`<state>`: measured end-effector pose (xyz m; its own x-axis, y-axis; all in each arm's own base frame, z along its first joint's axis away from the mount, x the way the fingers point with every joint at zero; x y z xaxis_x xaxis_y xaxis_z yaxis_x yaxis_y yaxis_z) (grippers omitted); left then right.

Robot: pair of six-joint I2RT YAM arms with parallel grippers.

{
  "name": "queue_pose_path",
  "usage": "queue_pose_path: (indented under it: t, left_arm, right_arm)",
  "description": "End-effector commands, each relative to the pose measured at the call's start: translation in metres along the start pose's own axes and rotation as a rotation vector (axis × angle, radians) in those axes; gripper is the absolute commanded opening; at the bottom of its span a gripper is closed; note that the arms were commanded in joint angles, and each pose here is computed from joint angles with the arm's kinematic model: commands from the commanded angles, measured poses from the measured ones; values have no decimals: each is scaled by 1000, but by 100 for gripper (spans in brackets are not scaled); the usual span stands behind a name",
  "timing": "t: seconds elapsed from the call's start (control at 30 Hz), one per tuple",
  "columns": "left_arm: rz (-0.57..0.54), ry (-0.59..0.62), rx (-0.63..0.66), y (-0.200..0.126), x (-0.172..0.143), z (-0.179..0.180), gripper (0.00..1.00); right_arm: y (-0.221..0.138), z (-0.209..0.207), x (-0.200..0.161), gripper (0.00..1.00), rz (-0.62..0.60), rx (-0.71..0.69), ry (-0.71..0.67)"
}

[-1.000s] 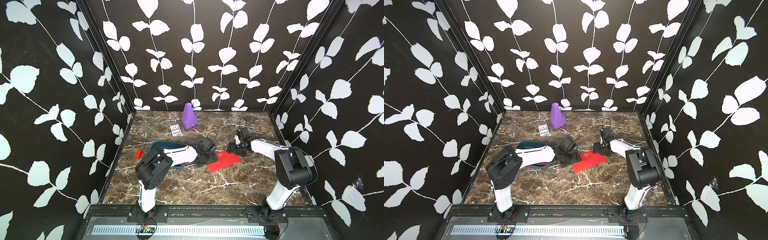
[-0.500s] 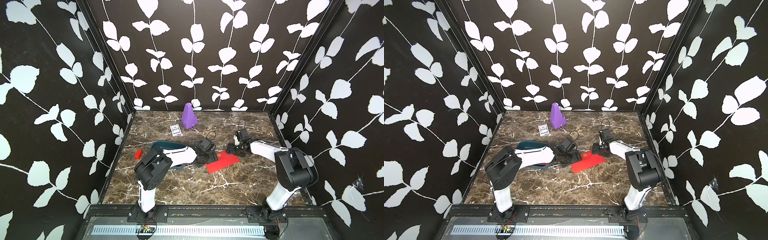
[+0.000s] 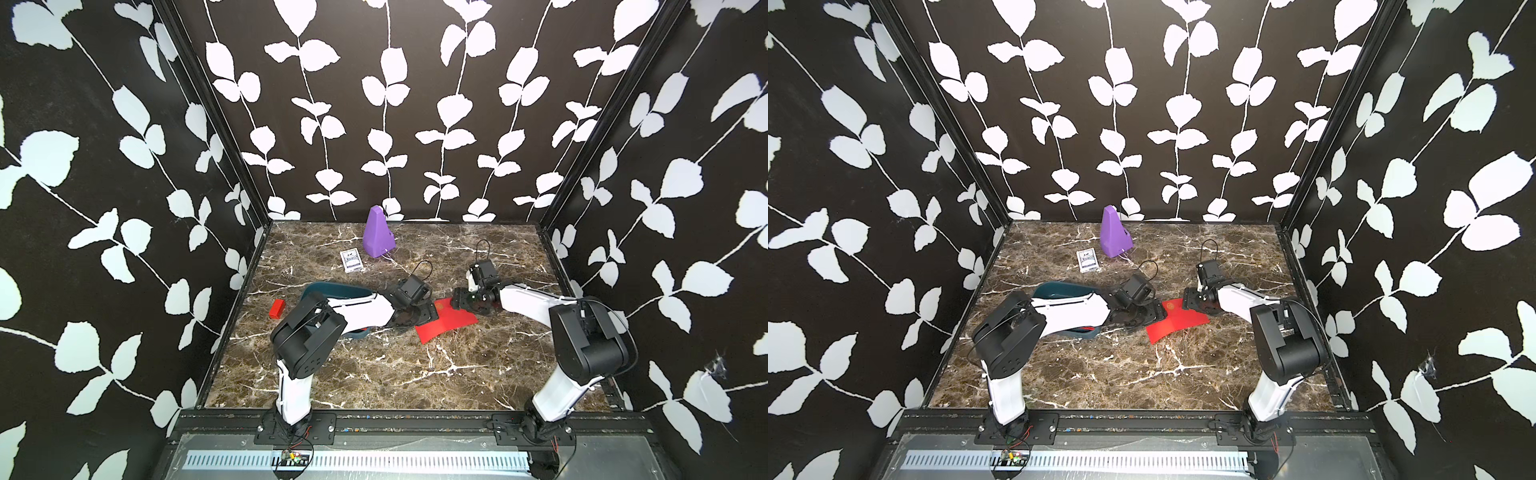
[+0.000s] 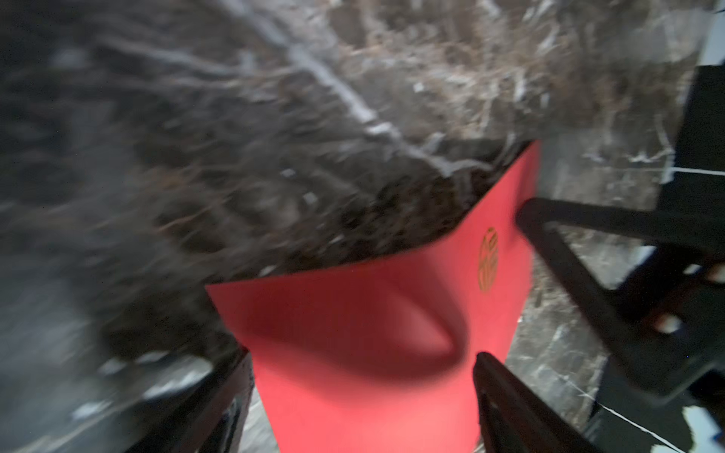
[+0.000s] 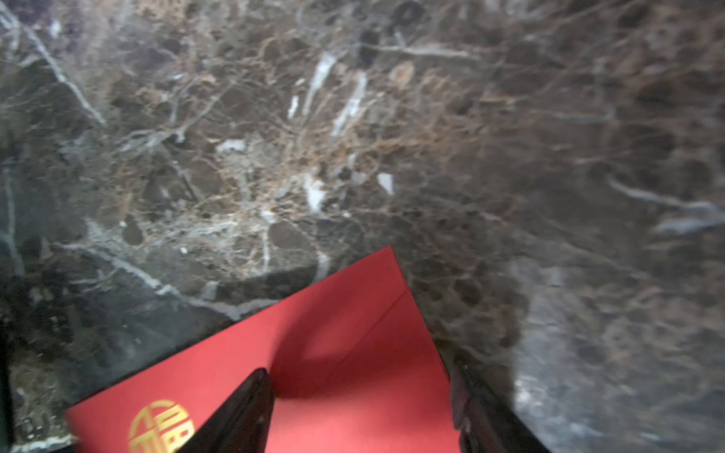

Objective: Put the sealed envelopes into the storage box
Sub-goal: Pick up the envelope from the center of the board.

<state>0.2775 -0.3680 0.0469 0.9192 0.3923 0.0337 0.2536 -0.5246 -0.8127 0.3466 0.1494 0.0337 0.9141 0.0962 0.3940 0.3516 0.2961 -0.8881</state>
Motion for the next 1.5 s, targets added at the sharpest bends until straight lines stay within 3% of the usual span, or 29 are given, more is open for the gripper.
queue_pose_path:
  t: [0.0, 0.4, 0.77, 1.0, 1.17, 1.27, 1.47]
  left_arm:
    - [90, -16, 180, 34, -22, 66, 91]
    - [44, 68, 302, 19, -10, 74, 89]
    - [14, 117, 435, 14, -3, 95, 71]
    - [121, 381, 423, 8, -5, 88, 66]
    - [209, 525, 419, 3, -4, 88, 65]
    - [268, 599, 354, 1, -6, 83, 65]
    - [352, 776, 233, -10, -7, 72, 66]
  right_arm:
    - [23, 23, -102, 72, 360, 132, 77]
    - [24, 23, -100, 72, 357, 123, 81]
    - [15, 26, -95, 73, 321, 143, 88]
    - [-23, 17, -42, 82, 116, 124, -32]
    - [-63, 33, -1, 80, -59, 204, -230]
    - [-71, 57, 3, 76, -71, 341, -348]
    - [-51, 66, -7, 69, -5, 442, -452]
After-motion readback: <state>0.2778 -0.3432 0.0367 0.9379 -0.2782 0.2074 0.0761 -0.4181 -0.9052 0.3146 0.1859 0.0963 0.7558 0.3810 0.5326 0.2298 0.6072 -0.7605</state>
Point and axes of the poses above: each gripper's point midway between its finger pads, its own y axis out along the fingers, its own z axis along the line the jaws close on, x = y × z, the point moved 1 cm from there along -y, back along the fingers, and after that the axes turned 14 degrees about -y, right-handed, at the moved point
